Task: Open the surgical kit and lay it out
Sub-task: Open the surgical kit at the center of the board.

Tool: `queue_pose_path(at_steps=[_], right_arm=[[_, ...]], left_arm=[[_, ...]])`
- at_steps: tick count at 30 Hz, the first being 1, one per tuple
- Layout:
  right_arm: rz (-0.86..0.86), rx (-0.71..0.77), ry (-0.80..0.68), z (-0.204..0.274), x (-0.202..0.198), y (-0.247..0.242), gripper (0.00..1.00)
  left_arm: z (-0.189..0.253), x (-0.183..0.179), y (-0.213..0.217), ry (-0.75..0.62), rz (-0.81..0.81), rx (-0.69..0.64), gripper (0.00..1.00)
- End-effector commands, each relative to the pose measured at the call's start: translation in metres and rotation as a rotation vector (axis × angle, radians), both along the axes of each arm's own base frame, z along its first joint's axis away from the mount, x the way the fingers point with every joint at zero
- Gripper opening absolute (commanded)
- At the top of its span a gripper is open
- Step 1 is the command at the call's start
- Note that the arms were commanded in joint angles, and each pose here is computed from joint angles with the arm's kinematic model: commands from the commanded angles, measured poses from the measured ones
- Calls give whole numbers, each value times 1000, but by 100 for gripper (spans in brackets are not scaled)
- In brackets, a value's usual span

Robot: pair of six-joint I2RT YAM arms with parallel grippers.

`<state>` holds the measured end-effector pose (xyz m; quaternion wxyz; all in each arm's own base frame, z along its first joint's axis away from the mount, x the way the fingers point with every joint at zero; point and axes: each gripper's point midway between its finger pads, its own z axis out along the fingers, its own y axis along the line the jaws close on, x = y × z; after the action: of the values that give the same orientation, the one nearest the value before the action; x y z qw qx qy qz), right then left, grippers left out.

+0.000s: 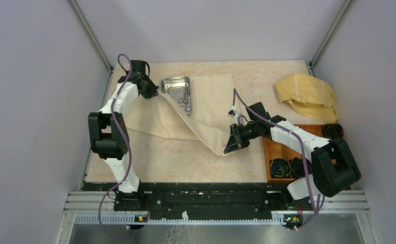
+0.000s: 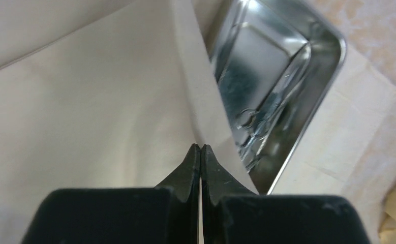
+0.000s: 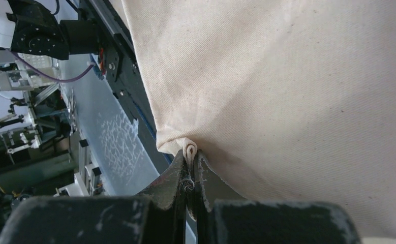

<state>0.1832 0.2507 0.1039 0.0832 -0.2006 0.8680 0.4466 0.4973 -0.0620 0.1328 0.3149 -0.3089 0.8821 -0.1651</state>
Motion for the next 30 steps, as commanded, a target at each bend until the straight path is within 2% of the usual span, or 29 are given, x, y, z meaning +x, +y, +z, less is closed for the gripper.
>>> queue_pose_path(at_steps=[1,4,9,13,14,16,17,18,22,26,28,30], right_arm=[[6,-56,0,6,-20,-14,0],[-2,-67,29,4,-32,-20,0],[-32,-111,105,5,-46,-29,0],[-51,-157,154,9,-58,-41,10],[-57,-169,159,11,-59,-43,17],[-79,-199,156,14,-55,-49,35],[-94,-213,147,18,-52,-51,44],[-106,-213,135,23,-47,-53,51],[-158,-236,1,47,-16,-56,64],[-202,-310,-137,55,27,-60,69],[-235,-311,-206,58,52,-56,75],[-254,-292,-230,60,72,-46,77]], left_arm=[[54,-93,50,46,147,212,0],[58,-166,63,59,235,224,0],[45,-270,62,40,342,119,0],[41,-324,38,20,301,-32,40],[42,-336,35,30,297,-51,48],[47,-355,34,44,307,-69,73],[56,-358,32,26,286,-71,84],[63,-360,31,10,268,-71,89],[95,-351,28,-69,155,-24,88],[111,-321,33,-114,12,113,87],[105,-309,32,-60,-62,155,88],[95,-309,41,83,-26,190,91]])
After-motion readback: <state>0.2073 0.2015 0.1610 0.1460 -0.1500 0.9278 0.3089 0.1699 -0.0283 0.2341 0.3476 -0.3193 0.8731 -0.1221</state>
